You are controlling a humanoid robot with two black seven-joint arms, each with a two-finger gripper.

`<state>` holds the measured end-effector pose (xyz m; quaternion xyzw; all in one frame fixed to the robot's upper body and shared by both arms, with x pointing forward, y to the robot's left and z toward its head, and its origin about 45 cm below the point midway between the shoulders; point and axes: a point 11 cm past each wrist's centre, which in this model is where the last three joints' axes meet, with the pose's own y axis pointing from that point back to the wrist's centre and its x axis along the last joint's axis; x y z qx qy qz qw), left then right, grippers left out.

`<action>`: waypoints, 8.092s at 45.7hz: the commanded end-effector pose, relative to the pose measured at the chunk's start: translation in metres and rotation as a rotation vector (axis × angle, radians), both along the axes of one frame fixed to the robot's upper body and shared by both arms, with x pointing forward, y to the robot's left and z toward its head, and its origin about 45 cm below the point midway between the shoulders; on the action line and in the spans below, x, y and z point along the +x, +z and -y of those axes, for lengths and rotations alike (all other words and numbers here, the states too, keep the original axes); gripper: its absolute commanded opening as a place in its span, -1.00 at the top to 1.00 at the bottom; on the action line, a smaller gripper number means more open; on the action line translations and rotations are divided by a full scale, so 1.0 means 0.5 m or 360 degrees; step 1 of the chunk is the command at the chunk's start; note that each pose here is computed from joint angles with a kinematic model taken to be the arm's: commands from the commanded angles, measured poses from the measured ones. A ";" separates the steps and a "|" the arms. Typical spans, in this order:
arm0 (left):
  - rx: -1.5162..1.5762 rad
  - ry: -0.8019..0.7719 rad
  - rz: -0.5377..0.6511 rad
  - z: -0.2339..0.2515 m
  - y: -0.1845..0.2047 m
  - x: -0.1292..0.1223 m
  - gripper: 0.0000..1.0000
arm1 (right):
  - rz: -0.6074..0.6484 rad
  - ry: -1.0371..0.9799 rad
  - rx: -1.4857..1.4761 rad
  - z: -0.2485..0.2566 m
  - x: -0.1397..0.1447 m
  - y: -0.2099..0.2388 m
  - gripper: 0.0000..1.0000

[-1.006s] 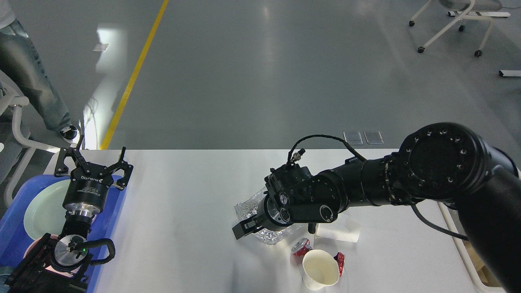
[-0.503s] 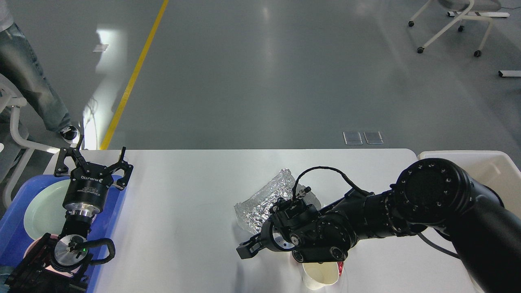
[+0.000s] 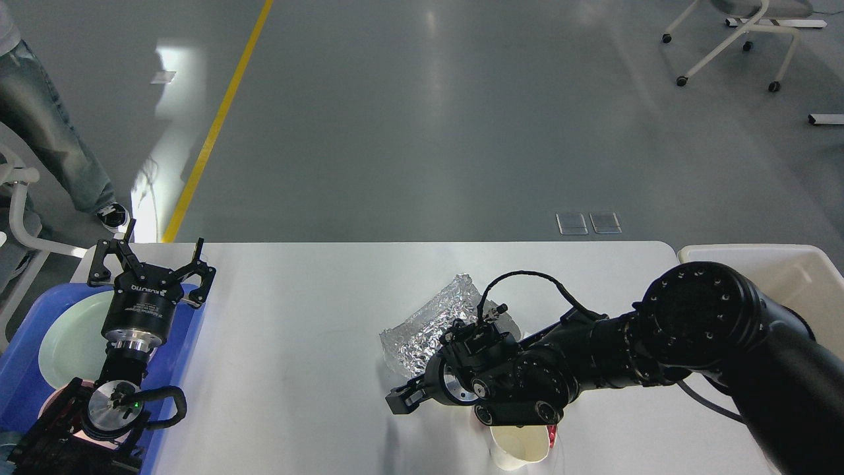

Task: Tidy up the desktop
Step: 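Close the right gripper on the foil tray edge, then lift the foil tray with the right gripper over the white bin, then lower the foil tray into the bin and open the right gripper, then raise the right gripper out of the bin toward the table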

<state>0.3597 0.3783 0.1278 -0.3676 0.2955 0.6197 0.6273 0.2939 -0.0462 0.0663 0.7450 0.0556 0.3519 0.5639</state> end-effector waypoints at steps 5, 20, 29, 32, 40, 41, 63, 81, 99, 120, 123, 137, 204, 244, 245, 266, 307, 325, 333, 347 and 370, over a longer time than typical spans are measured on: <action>0.0000 0.0000 0.0000 0.000 0.000 0.000 -0.93 | -0.0005 -0.0019 0.0007 0.005 -0.007 -0.014 -0.54; 0.0000 0.0000 0.0000 0.000 0.000 0.000 -0.93 | -0.0016 -0.0012 0.0004 0.005 -0.015 -0.021 0.89; 0.0000 0.0000 0.0000 0.000 0.000 0.000 -0.93 | -0.0005 -0.0024 0.0002 0.006 -0.009 -0.021 1.00; 0.0000 0.0000 0.0000 0.000 0.000 0.000 -0.93 | -0.0002 -0.0023 0.0001 0.006 -0.008 -0.021 1.00; 0.0000 0.0000 0.0000 0.000 0.000 0.000 -0.93 | 0.0008 -0.0035 0.0000 0.008 -0.002 -0.020 1.00; 0.0000 0.0000 0.0000 0.000 0.000 0.000 -0.93 | 0.0004 -0.0037 -0.0001 0.009 -0.003 -0.021 1.00; 0.0000 0.0000 0.0000 0.000 0.000 0.000 -0.93 | 0.0080 -0.0129 0.0039 -0.013 0.076 0.092 1.00; 0.0000 0.0000 0.0000 0.000 0.000 0.000 -0.93 | 0.0050 -0.0184 -0.0214 0.086 0.152 0.286 1.00; 0.0000 0.0000 0.0000 0.000 0.000 0.000 -0.93 | -0.0089 -0.0364 -0.0473 0.215 0.117 0.565 1.00; 0.0000 0.0000 0.0000 0.000 0.000 0.000 -0.93 | -0.0221 -0.0900 -0.0497 0.357 0.078 0.618 1.00; 0.0000 0.0002 0.0001 0.000 0.000 0.000 -0.93 | -0.0213 -0.1008 -0.0470 0.401 0.085 0.625 1.00; 0.0000 0.0000 0.0000 0.000 0.000 0.000 -0.93 | -0.0240 -0.1603 -0.0305 0.673 0.109 0.566 1.00; 0.0000 0.0000 0.0000 0.000 0.000 0.000 -0.93 | 0.0485 -0.2825 0.0060 0.958 0.037 -0.023 1.00; 0.0000 0.0000 0.0000 0.000 0.000 0.000 -0.93 | 0.0713 -0.2816 -0.0014 0.951 0.031 -0.029 -1.00; 0.0000 0.0000 0.0000 0.000 0.000 0.000 -0.93 | 0.0714 -0.2814 -0.0015 0.951 0.031 -0.029 -1.00; 0.0000 0.0000 0.0000 0.000 0.000 0.000 -0.93 | 0.0640 -0.2379 -0.0121 0.938 0.133 0.063 -1.00; 0.0000 0.0000 0.0000 0.000 0.000 0.000 -0.93 | -0.0222 -0.0963 -0.0593 0.536 0.228 0.654 -1.00; 0.0000 0.0002 0.0001 0.000 0.000 0.000 -0.93 | -0.0499 -0.0684 -0.0491 0.355 0.038 0.700 -1.00; 0.0000 0.0000 0.0000 0.000 0.000 0.000 -0.93 | -0.0570 -0.0778 -0.0474 0.359 0.023 0.685 -1.00; 0.0000 0.0000 0.0000 0.000 0.000 0.000 -0.93 | -0.0549 -0.0834 -0.0478 0.377 0.028 0.685 -1.00; 0.0000 0.0000 0.0000 0.000 0.000 0.000 -0.93 | -0.0563 -0.0867 -0.0403 0.366 0.029 0.685 -1.00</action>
